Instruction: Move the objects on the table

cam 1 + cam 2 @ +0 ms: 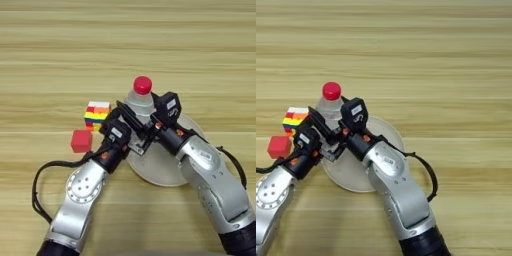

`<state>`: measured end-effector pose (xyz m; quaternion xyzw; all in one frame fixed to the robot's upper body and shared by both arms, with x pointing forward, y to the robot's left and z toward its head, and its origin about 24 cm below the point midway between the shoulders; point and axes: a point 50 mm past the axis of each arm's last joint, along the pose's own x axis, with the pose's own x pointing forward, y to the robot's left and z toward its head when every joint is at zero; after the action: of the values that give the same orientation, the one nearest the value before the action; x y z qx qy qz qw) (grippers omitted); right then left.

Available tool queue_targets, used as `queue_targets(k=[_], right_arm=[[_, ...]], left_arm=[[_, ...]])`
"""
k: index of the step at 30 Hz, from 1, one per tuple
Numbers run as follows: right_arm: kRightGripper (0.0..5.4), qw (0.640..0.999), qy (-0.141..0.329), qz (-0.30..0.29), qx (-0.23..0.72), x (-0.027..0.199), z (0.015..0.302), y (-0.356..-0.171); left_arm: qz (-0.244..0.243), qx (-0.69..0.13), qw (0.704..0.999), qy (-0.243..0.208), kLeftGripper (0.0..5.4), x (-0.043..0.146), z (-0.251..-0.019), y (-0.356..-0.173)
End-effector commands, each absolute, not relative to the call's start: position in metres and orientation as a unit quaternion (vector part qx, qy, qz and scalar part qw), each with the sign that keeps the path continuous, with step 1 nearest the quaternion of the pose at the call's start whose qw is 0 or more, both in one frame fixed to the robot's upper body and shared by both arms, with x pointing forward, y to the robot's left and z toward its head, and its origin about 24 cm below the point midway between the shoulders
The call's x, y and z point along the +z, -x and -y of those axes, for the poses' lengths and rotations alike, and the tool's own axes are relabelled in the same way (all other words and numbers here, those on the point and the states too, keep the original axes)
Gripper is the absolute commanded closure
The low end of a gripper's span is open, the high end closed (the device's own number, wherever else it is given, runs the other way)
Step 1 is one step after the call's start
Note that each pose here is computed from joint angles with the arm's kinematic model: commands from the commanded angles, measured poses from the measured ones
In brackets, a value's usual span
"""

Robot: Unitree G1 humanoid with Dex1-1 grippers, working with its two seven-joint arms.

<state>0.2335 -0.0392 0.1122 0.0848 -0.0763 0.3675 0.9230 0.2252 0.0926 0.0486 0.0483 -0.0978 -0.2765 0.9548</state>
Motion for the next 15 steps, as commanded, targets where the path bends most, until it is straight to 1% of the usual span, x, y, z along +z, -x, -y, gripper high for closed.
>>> queue_targets(k=[1,5,7,12,15], right_arm=[[2.24,0.92,-0.088,0.093,0.371,0.1195,0.0369,-0.2363],[2.24,0.92,-0.087,0.089,0.371,0.1174,0.0371,-0.237],[2.24,0.921,-0.086,0.088,0.37,0.1168,0.0372,-0.2373],[2.24,0.921,-0.086,0.087,0.37,0.1159,0.0372,-0.2375],[2.24,0.921,-0.086,0.086,0.369,0.1153,0.0373,-0.2377]], left_arm=[[0.099,-0.276,0.954,-0.053,1.32,0.0501,-0.0938,-0.2248],[0.101,-0.278,0.954,-0.051,1.75,0.0509,-0.0929,-0.2238],[0.101,-0.278,0.954,-0.051,1.87,0.0509,-0.0926,-0.2235],[0.1,-0.279,0.954,-0.049,2.02,0.0506,-0.0927,-0.2229],[0.099,-0.278,0.954,-0.048,2.02,0.0507,-0.0933,-0.2229]])
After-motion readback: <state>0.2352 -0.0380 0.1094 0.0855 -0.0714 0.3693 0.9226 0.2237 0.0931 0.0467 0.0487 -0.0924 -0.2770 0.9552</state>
